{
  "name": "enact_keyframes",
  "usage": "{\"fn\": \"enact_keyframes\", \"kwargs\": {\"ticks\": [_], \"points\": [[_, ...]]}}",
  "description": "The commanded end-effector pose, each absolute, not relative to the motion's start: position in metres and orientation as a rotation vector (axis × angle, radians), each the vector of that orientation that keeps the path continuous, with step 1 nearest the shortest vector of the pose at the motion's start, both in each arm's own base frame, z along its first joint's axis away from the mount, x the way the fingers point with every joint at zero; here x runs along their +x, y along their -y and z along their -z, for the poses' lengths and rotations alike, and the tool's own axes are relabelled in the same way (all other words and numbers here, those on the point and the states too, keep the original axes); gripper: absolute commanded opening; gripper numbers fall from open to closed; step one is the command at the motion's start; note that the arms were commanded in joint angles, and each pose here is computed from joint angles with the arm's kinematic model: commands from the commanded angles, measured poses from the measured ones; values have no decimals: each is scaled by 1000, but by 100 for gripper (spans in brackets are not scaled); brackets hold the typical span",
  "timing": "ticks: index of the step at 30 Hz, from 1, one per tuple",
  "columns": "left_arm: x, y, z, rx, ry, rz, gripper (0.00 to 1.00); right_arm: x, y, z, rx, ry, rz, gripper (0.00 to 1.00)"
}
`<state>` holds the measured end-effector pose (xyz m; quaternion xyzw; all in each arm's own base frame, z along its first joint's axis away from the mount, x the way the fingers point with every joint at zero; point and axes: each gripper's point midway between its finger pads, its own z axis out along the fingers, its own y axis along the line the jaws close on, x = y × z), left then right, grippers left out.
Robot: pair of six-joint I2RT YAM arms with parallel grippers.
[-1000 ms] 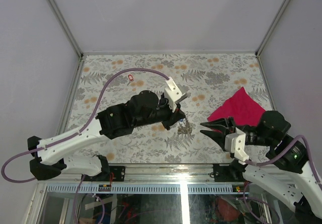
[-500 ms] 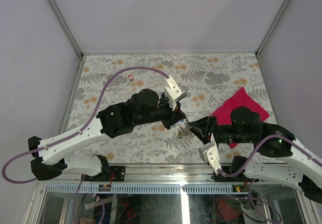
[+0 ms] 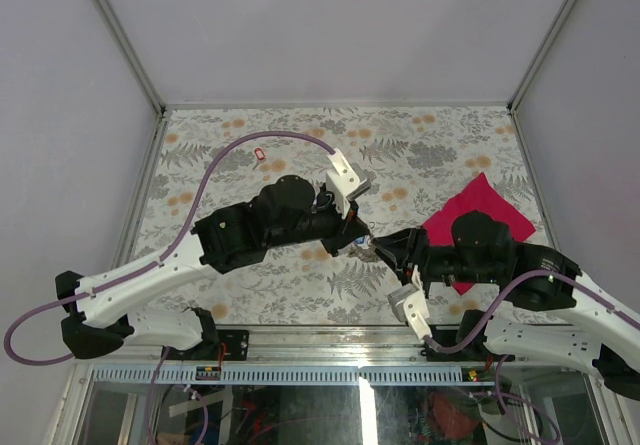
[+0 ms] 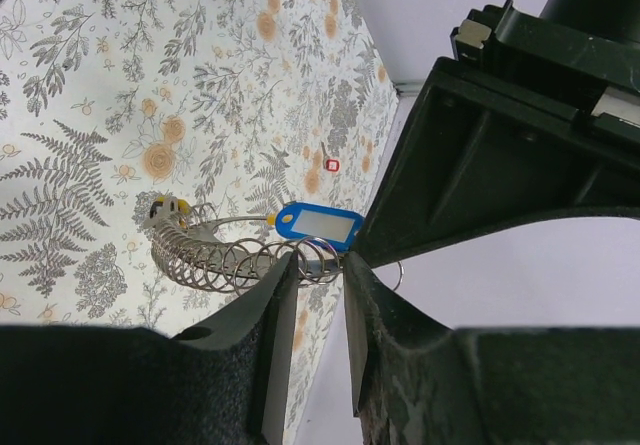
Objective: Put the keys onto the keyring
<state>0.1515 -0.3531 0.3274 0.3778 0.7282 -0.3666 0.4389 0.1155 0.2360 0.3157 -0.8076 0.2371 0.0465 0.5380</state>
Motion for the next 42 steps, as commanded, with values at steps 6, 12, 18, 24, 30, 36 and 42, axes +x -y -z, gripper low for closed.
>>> {"fn": "enact_keyframes", "kwargs": {"ticks": [6, 12, 18, 24, 30, 36, 42], "points": [[153, 356, -347, 909, -1764, 955, 0, 127, -240, -322, -1908, -549, -25, 31], [153, 357, -346, 914, -1765, 957, 0, 131, -240, -320, -1910, -557, 4, 31], [153, 357, -346, 917, -1763, 962, 0, 134, -238, -313, -1930, -567, 29, 30], [152, 358, -346, 921, -1765, 964, 0, 137, -236, -310, -1941, -566, 58, 30], [151, 358, -346, 923, -1763, 970, 0, 140, -237, -305, -1957, -565, 78, 31], [150, 359, -346, 929, -1762, 978, 0, 141, -238, -303, -1960, -562, 87, 30], [150, 359, -346, 933, -1762, 979, 0, 142, -241, -305, -1943, -564, 83, 26]]}}
